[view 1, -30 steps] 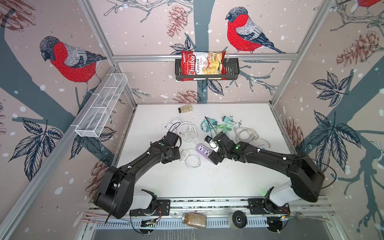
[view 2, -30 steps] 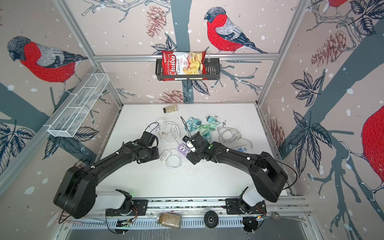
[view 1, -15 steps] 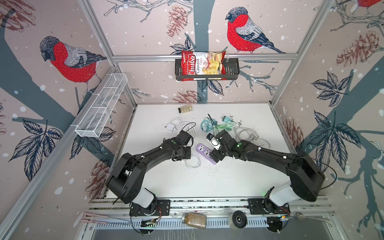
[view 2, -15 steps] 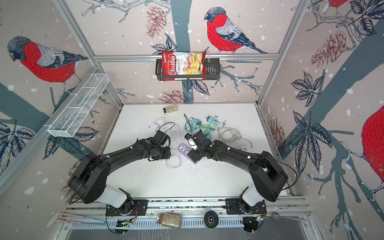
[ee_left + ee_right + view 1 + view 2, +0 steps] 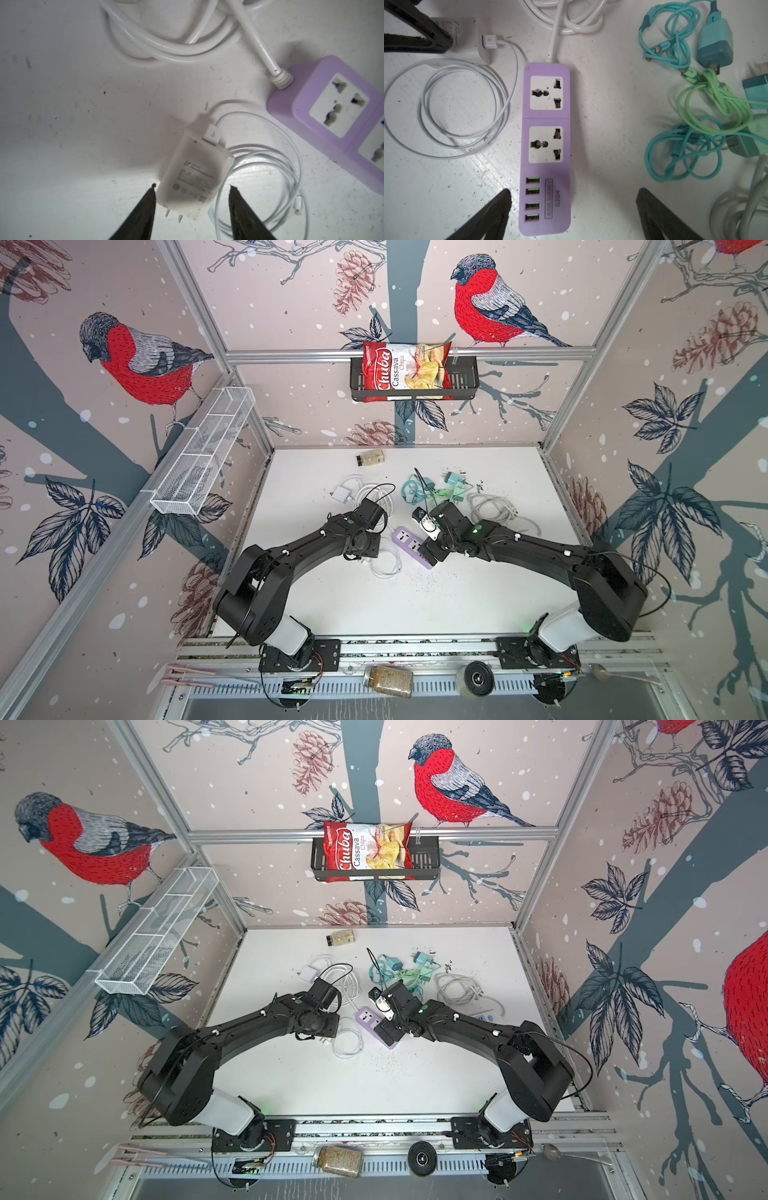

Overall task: Insert the plug
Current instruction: 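Close the left gripper on the white USB charger's body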

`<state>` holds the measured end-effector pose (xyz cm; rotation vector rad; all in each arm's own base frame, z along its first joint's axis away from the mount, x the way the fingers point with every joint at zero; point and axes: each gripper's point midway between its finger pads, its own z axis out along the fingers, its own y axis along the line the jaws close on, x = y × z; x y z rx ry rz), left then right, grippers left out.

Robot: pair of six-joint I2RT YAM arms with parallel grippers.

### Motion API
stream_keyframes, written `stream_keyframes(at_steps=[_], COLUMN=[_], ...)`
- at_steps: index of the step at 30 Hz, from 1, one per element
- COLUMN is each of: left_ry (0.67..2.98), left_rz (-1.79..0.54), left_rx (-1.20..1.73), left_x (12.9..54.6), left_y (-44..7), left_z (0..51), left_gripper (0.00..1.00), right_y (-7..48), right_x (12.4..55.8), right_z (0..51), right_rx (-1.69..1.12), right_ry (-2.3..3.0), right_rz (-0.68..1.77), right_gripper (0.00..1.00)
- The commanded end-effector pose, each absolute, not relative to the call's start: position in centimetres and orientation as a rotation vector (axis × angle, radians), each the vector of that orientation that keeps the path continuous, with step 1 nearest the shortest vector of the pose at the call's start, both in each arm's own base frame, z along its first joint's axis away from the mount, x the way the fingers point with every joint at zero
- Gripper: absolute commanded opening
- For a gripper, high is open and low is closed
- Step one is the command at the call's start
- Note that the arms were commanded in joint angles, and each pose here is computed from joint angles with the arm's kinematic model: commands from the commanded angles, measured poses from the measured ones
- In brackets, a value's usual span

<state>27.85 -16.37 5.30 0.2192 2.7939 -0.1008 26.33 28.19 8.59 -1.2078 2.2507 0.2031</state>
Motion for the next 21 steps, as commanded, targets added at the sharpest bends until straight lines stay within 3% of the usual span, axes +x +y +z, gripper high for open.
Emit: stream_keyframes(at_steps=[1,21], left_ry=[2.788,2.845], left_rz=[-0.034,-0.001], left_rx=[0.275,0.266], left_x=[28.0,26.9], left_y=[-15.7,-15.2], left_z=[5.0,2.2], left_gripper=[0.57,0.54], right_y=[28.4,28.5], right_x=[26.3,26.2], right_z=[8.8,9.2], right_rx=[-1.21,-1.214], right_ry=[2.247,2.235], right_rz=[0.209,0.214], right_gripper=[0.95,0.95])
